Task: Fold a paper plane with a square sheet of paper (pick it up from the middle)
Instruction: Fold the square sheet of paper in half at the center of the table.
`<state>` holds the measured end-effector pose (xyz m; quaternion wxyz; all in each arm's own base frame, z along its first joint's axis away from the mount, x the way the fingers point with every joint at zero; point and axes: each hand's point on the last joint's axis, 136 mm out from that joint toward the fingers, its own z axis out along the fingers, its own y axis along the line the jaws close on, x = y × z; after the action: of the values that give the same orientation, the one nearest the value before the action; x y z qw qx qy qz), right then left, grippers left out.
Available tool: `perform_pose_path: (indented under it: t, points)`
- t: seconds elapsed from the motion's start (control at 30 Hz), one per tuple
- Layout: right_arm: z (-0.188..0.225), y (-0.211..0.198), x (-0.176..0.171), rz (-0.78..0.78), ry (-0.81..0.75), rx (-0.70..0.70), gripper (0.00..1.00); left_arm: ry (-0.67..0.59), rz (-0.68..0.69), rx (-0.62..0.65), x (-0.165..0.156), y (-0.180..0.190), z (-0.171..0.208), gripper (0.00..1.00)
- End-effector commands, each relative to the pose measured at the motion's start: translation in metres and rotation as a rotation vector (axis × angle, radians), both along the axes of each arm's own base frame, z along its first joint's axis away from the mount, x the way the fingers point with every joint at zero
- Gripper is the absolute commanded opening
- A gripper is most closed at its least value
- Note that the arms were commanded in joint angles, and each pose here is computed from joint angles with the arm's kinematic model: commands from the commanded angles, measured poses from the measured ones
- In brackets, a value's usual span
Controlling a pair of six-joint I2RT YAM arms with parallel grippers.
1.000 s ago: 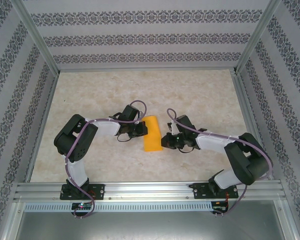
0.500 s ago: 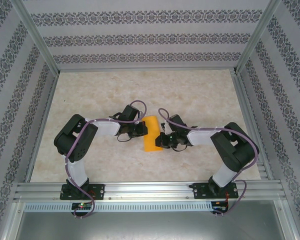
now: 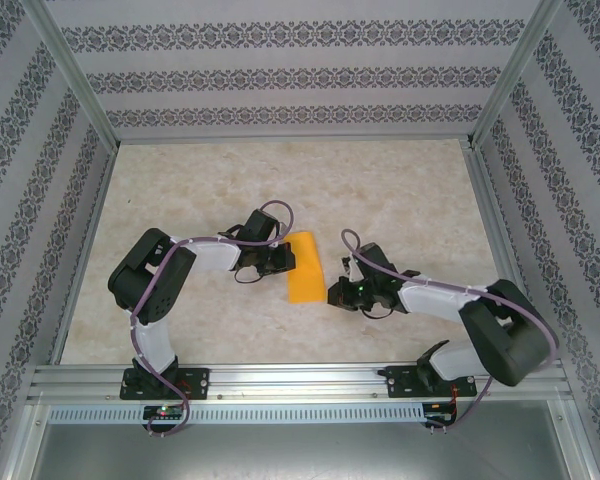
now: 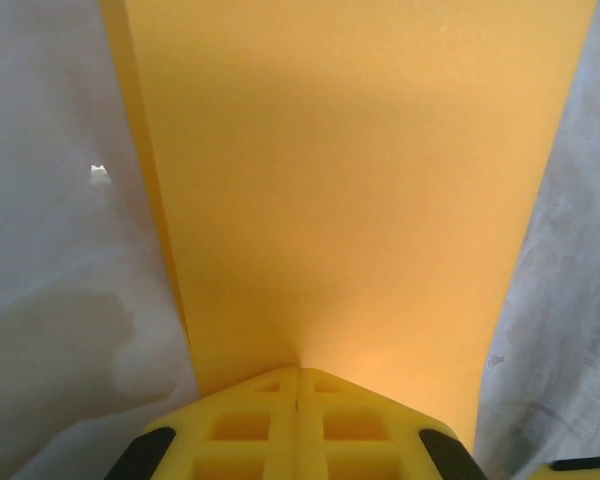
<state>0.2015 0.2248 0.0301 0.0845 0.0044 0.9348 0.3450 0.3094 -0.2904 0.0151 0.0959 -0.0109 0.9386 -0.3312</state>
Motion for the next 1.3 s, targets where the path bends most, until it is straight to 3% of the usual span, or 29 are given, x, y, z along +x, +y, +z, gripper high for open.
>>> perform_pose_path:
  t: [0.0, 0.13, 0.37, 0.7, 1.0, 1.27]
  points:
    - [0.045, 0.006, 0.038, -0.044, -0.141, 0.012, 0.09, 0.156, 0.012, 0.233, -0.039, 0.041, -0.059, 0.00]
    - [0.061, 0.018, 0.079, -0.103, -0.224, 0.053, 0.05, 0.167, 0.010, 0.253, -0.043, 0.045, -0.059, 0.00]
    - [0.043, 0.046, 0.121, -0.139, -0.214, 0.117, 0.00, 0.179, 0.013, 0.258, -0.048, 0.048, -0.062, 0.00]
    - [0.007, 0.056, 0.130, -0.125, -0.172, 0.139, 0.00, 0.196, 0.013, 0.281, -0.053, 0.053, -0.064, 0.00]
    - [-0.029, 0.024, 0.134, -0.202, -0.145, 0.081, 0.00, 0.220, 0.026, 0.333, -0.063, 0.066, -0.070, 0.00]
    - [-0.019, -0.009, 0.141, -0.267, -0.178, 0.063, 0.00, 0.229, 0.028, 0.342, -0.064, 0.068, -0.071, 0.00]
